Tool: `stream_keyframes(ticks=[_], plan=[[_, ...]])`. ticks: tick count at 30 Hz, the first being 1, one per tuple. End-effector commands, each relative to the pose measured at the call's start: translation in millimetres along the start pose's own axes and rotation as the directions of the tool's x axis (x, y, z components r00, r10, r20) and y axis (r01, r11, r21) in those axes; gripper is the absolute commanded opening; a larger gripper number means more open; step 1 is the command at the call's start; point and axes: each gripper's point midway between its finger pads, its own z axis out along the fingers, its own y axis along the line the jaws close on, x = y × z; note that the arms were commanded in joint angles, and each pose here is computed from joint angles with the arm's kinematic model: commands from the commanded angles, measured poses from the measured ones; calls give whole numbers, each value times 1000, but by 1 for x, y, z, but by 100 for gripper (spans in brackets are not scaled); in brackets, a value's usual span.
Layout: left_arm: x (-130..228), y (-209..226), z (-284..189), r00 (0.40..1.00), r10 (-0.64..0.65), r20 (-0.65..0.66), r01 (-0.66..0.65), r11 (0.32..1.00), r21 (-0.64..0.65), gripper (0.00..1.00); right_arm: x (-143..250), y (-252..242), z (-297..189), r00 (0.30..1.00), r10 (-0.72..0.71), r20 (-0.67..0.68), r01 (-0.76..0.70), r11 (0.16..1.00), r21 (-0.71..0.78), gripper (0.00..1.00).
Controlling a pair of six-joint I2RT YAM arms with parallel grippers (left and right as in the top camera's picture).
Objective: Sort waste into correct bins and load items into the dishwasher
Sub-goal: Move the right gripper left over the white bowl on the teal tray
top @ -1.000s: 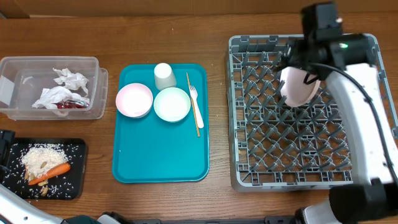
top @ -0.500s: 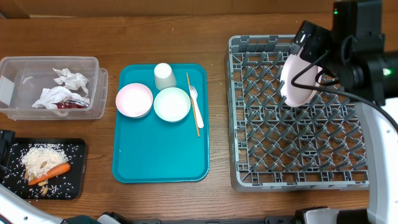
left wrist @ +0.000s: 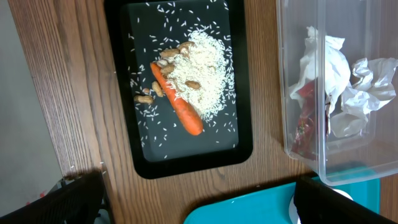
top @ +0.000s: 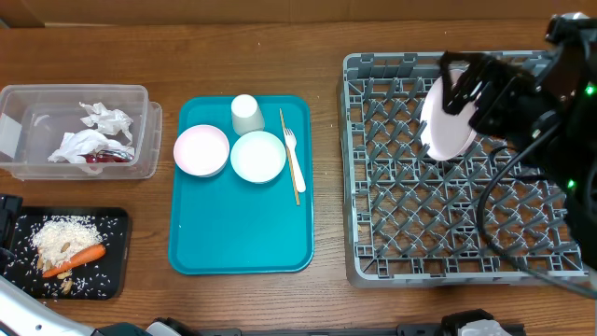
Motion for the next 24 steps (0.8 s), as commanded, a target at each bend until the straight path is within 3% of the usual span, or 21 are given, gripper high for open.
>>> stream_keyframes(ticks=[1, 13, 17, 24], plan=[[0, 0, -3, 1000, -10, 8, 10, 1000, 8, 100, 9, 34, -8, 999, -48, -18, 45, 992, -121, 98], [0, 0, -3, 1000, -10, 9, 10, 1000, 8, 100, 42, 81, 15, 980, -168, -107, 137, 960, -244, 100], [0, 0, -3, 1000, -10, 8, 10, 1000, 8, 100, 68, 103, 36, 945, -276, -174, 212, 926, -313, 100], [0, 0, -3, 1000, -10, 9, 10, 1000, 8, 100, 106, 130, 67, 903, -344, -257, 239, 900, -365, 100]])
